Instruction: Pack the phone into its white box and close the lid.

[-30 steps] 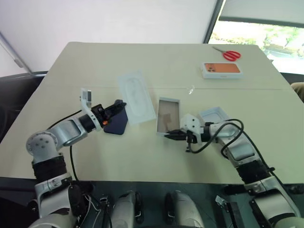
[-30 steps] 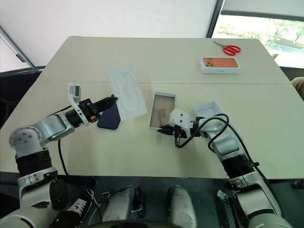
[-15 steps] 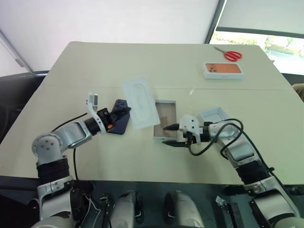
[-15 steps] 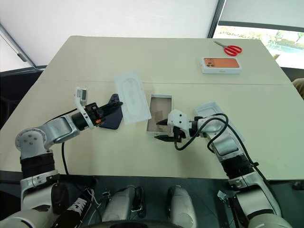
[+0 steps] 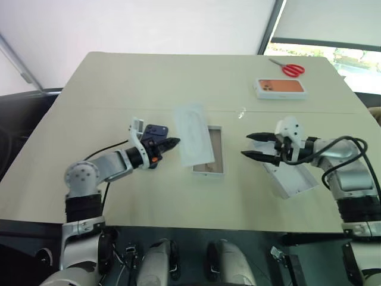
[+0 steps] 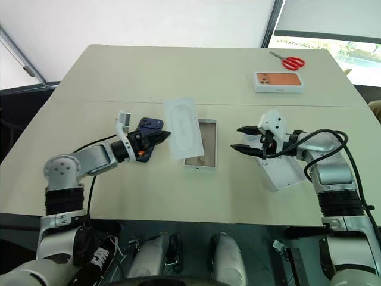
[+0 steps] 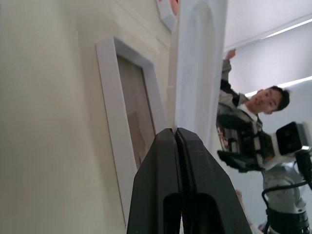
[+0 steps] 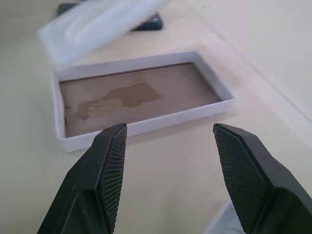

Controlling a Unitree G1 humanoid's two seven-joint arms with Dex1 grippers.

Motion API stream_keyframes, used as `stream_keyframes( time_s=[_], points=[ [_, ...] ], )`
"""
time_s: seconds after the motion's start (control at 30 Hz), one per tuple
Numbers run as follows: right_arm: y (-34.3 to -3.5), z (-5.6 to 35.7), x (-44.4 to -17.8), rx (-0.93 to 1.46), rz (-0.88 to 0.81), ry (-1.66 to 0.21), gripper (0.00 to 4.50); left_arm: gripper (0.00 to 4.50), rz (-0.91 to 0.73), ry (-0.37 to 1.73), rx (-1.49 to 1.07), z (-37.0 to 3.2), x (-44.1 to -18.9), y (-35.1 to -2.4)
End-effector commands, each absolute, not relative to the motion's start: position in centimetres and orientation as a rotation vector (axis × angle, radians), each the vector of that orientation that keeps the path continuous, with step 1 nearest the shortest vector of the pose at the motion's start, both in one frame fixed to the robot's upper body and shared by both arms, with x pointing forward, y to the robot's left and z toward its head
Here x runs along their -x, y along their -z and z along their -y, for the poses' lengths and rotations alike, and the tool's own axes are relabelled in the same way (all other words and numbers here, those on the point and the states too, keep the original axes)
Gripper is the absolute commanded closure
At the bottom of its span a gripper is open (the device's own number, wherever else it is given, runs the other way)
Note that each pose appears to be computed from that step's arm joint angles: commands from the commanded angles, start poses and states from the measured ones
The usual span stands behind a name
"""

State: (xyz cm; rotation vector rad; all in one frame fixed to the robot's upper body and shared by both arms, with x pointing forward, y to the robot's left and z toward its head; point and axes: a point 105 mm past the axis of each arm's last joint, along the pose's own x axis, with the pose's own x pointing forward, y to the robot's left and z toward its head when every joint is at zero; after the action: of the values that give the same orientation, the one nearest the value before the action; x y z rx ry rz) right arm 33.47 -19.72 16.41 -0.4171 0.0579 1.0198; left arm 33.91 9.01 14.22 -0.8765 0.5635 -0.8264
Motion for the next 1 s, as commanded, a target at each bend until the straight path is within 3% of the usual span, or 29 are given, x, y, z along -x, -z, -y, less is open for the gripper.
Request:
stream_keyframes(
  time_s=[0.03, 0.5, 0.53, 0.63, 0.77, 1.0],
  points=[
    [-17.3, 19.8, -33.3, 0.434, 0.014, -1.007, 1.58, 4.5, -0.568, 0.845, 0.85, -8.1, -34.7, -14.5],
    [-16.7, 18.9, -33.4, 0.456, 0.029, -0.982, 1.58, 4.5, -0.654, 0.895, 0.787, -6.5, -35.1, -13.6],
    [-16.7, 18.8, -33.4, 0.458, 0.031, -0.981, 1.53, 3.91, -0.653, 0.901, 0.779, -6.5, -35.1, -13.7],
    [-16.7, 18.6, -33.6, 0.464, 0.04, -0.97, 1.53, 2.76, -0.65, 0.89, 0.769, -6.4, -35.3, -13.6],
    [-16.6, 18.1, -33.6, 0.454, 0.044, -0.98, 1.53, 0.69, -0.629, 0.884, 0.76, -6.6, -35.8, -14.0],
    [-17.1, 16.5, -34.1, 0.426, 0.059, -1.004, 1.53, 0.69, -0.55, 0.837, 0.672, -8.1, -36.4, -14.7]
  ],
)
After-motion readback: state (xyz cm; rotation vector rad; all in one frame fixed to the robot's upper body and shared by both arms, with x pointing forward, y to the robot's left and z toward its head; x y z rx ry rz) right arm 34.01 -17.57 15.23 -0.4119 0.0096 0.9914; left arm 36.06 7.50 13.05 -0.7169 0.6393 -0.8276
